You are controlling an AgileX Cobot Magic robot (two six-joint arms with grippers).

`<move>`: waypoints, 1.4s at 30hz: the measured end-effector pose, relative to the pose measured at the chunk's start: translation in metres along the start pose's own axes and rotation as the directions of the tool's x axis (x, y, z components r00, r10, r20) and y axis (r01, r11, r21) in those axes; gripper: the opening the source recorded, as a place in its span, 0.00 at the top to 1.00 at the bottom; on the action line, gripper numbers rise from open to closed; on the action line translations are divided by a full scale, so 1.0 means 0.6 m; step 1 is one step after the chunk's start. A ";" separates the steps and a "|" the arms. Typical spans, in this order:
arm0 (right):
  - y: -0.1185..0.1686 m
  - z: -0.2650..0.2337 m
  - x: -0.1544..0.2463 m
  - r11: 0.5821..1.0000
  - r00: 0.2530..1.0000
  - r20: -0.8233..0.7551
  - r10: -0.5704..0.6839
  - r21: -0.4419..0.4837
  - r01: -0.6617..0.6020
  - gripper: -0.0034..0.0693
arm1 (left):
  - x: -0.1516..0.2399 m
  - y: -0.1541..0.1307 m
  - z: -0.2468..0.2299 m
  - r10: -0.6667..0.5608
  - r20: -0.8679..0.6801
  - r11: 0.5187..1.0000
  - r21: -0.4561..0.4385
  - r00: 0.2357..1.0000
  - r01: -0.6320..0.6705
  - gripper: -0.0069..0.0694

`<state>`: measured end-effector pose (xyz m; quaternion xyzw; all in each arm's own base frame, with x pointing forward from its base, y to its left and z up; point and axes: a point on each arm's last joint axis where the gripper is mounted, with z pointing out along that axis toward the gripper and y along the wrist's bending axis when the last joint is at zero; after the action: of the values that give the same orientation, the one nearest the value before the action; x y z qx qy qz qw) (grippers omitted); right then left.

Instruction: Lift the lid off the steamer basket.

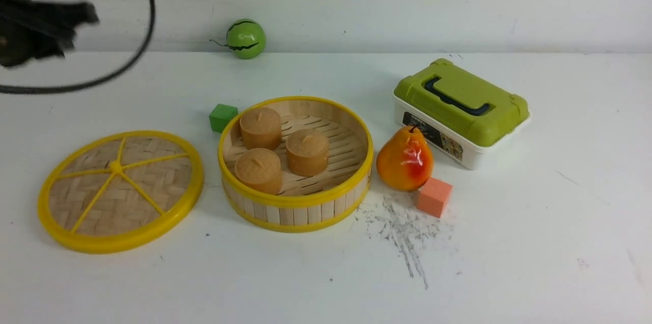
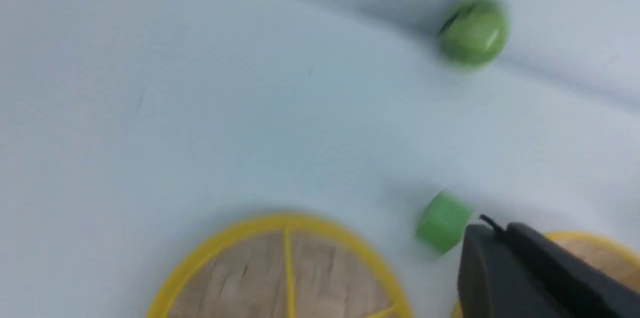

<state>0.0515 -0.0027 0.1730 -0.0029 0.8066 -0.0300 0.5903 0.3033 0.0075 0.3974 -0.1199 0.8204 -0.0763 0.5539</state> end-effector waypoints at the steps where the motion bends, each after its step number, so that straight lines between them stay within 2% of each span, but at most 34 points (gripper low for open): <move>1: 0.000 0.000 0.000 1.000 1.000 0.000 0.000 0.000 0.000 0.62 | -0.017 -0.007 -0.041 0.010 0.064 1.000 0.022 0.998 -0.011 0.93; 3: 0.000 0.000 0.000 1.000 1.000 0.000 0.000 0.000 0.000 0.62 | -0.037 -0.017 -0.123 0.015 0.175 0.997 0.069 0.985 -0.028 0.93; 7: 0.000 0.000 0.000 1.000 1.000 0.000 0.000 0.000 0.000 0.62 | -0.028 -0.019 -0.205 0.036 0.260 0.992 0.104 0.965 -0.065 0.93; 12: 0.000 0.000 0.000 1.000 1.000 0.000 0.000 0.000 0.000 0.62 | 0.066 -0.002 -0.297 0.119 0.336 0.976 0.131 0.934 -0.171 0.93; 14: 0.000 0.000 0.000 1.000 1.000 0.000 0.000 0.000 0.000 0.62 | 0.086 0.002 -0.309 0.139 0.348 0.972 0.133 0.927 -0.196 0.93; 16: 0.000 0.000 0.000 1.000 1.000 0.000 0.000 0.000 0.000 0.62 | 0.134 0.011 -0.336 0.164 0.378 0.960 0.150 0.911 -0.235 0.93; 21: 0.000 0.000 0.000 1.000 1.000 0.000 0.000 0.000 0.000 0.62 | 0.227 0.029 -0.340 0.094 0.350 0.959 0.221 0.932 -0.180 0.93; 25: 0.000 0.000 0.000 1.000 1.000 0.000 0.000 0.000 0.000 0.62 | 0.289 0.042 -0.317 0.048 0.259 0.959 0.258 0.965 -0.117 0.93; 31: 0.000 0.000 0.000 1.000 1.000 0.000 0.000 0.000 0.000 0.62 | 0.356 0.061 -0.276 0.041 0.120 0.968 0.243 0.992 -0.069 0.93; 38: 0.000 0.000 0.000 1.000 1.000 0.000 0.000 0.000 0.000 0.62 | 0.370 0.073 -0.271 0.048 0.236 0.969 0.224 0.971 -0.102 0.93; 42: 0.000 0.000 0.000 1.000 1.000 0.000 0.000 0.000 0.000 0.62 | 0.398 0.092 -0.268 0.133 0.347 0.968 0.155 0.928 -0.197 0.93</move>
<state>0.0515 -0.0027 0.1730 -0.0029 0.8066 -0.0300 0.5903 0.0627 -0.0078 0.2306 -0.0086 0.7108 -0.0846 0.6982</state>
